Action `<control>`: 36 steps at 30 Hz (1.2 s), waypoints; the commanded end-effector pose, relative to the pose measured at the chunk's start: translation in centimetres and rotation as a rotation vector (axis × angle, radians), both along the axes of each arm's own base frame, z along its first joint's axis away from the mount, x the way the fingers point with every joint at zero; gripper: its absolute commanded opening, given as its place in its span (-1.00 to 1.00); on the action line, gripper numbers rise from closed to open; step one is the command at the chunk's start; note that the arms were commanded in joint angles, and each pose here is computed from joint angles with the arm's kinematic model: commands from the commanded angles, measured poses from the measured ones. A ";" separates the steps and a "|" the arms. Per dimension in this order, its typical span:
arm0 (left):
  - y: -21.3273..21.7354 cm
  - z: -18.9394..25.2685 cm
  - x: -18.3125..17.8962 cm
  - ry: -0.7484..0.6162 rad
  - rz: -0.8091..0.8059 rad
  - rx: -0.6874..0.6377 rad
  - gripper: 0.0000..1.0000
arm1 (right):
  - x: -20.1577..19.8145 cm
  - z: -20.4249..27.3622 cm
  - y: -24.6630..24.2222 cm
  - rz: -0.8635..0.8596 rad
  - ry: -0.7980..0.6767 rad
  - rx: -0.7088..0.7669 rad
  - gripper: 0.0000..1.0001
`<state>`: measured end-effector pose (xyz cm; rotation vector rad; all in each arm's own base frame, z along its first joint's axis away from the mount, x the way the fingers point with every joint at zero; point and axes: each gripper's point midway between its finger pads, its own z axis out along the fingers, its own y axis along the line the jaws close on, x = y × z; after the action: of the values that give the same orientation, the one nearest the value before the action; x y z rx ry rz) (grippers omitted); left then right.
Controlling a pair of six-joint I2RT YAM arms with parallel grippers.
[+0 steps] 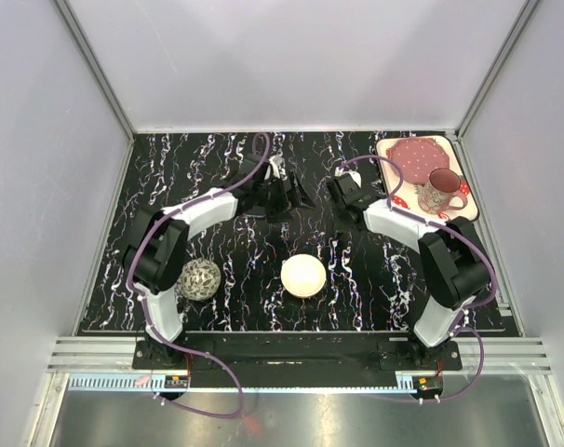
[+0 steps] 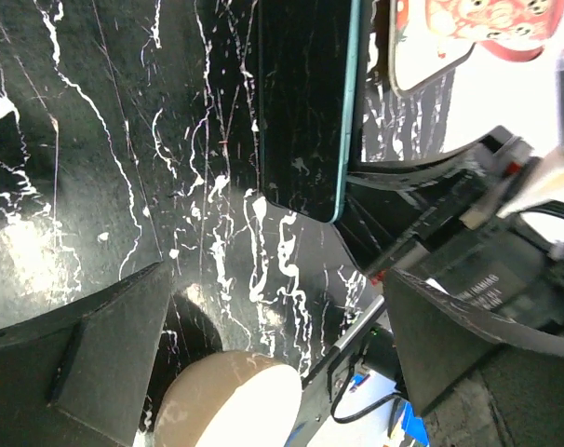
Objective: Take the phone out of the phone case
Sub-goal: Remove the phone case from the phone, then place the phone case at the center of the board.
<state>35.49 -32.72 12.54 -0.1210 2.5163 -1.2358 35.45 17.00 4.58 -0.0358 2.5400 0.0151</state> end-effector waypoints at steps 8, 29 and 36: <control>-2.6 -0.9 1.4 -0.104 -0.024 -0.006 0.98 | 0.4 -6.2 1.7 0.021 0.113 0.072 -0.67; -2.2 -2.6 1.2 -0.081 -0.029 0.054 0.98 | -1.3 -9.3 2.9 -0.018 0.217 0.193 -0.56; -1.6 -2.6 1.4 -0.094 -0.018 0.085 0.98 | -0.9 -7.7 2.0 -0.035 0.192 0.196 -0.62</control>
<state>35.71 -34.23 8.67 -0.0571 2.5427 -1.1532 40.32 21.25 1.52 0.0885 2.4740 0.3493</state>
